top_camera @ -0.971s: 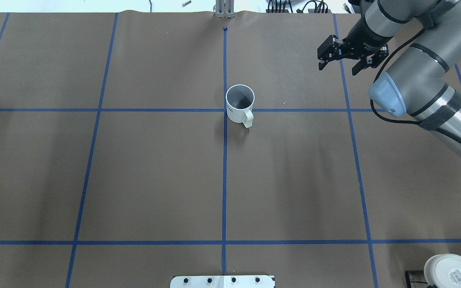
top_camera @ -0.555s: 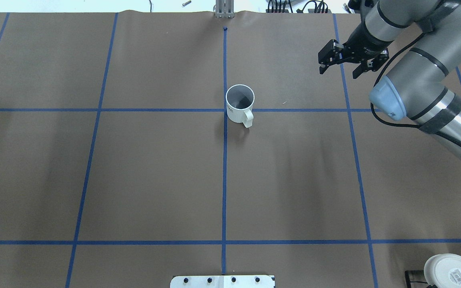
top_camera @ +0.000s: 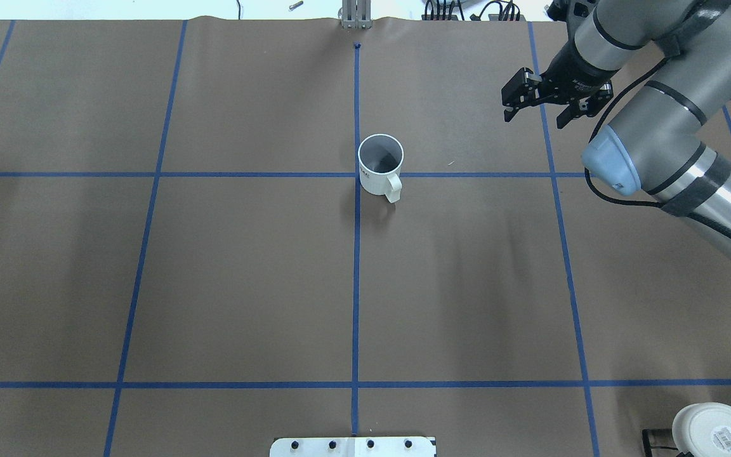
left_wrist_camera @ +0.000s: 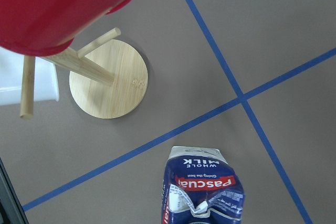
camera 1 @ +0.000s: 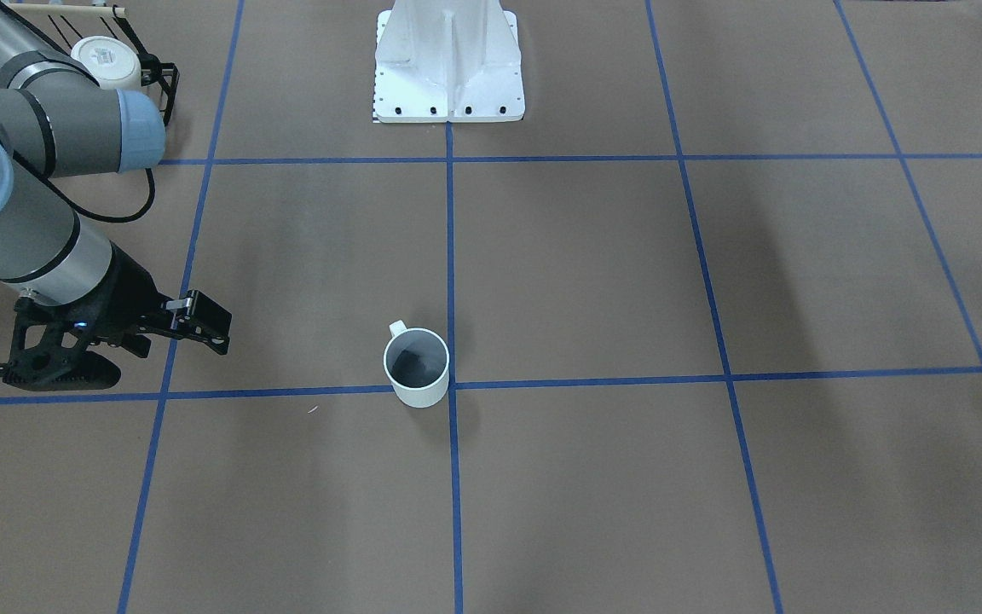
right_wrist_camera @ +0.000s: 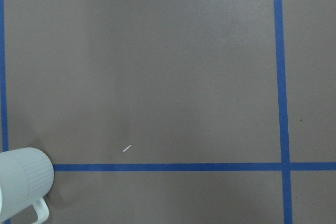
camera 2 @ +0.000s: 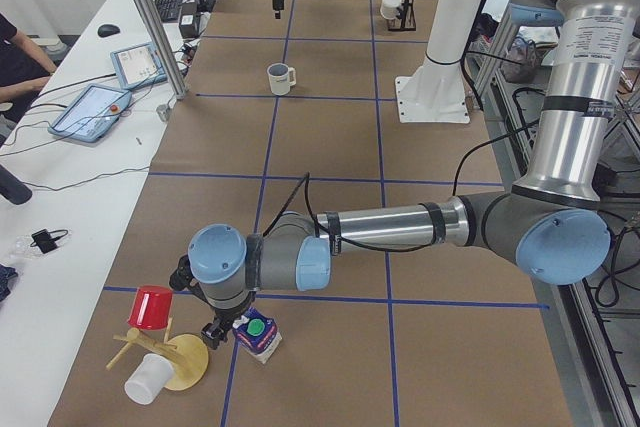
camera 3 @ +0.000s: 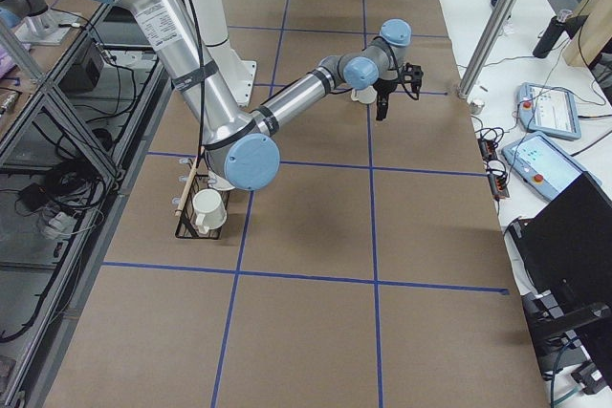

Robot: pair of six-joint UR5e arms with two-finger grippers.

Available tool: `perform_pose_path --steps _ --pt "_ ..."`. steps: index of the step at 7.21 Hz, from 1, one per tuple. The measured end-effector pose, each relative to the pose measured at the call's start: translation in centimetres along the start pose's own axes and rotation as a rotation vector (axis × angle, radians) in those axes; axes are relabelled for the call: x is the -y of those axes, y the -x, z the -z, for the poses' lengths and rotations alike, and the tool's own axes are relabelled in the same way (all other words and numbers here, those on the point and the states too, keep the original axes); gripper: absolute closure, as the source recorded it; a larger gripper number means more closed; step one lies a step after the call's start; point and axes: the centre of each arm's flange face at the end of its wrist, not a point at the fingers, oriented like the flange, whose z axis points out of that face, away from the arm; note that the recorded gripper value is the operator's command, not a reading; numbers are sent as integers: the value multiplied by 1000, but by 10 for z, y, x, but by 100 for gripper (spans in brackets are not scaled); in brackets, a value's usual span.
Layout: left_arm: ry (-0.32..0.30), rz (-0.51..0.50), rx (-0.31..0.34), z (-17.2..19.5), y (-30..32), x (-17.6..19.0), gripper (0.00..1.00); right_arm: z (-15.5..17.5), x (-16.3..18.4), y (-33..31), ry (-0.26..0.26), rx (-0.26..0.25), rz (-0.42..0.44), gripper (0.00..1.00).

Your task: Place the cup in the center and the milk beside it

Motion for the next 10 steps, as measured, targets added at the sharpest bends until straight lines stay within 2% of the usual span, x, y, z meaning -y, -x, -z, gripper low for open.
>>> perform_pose_path --steps 3,10 --pt "15 21 -12 -10 -4 2 2 -2 -2 3 3 2 4 0" --pt "51 -47 -34 -45 -26 8 2 -12 -5 4 15 -6 6 0"
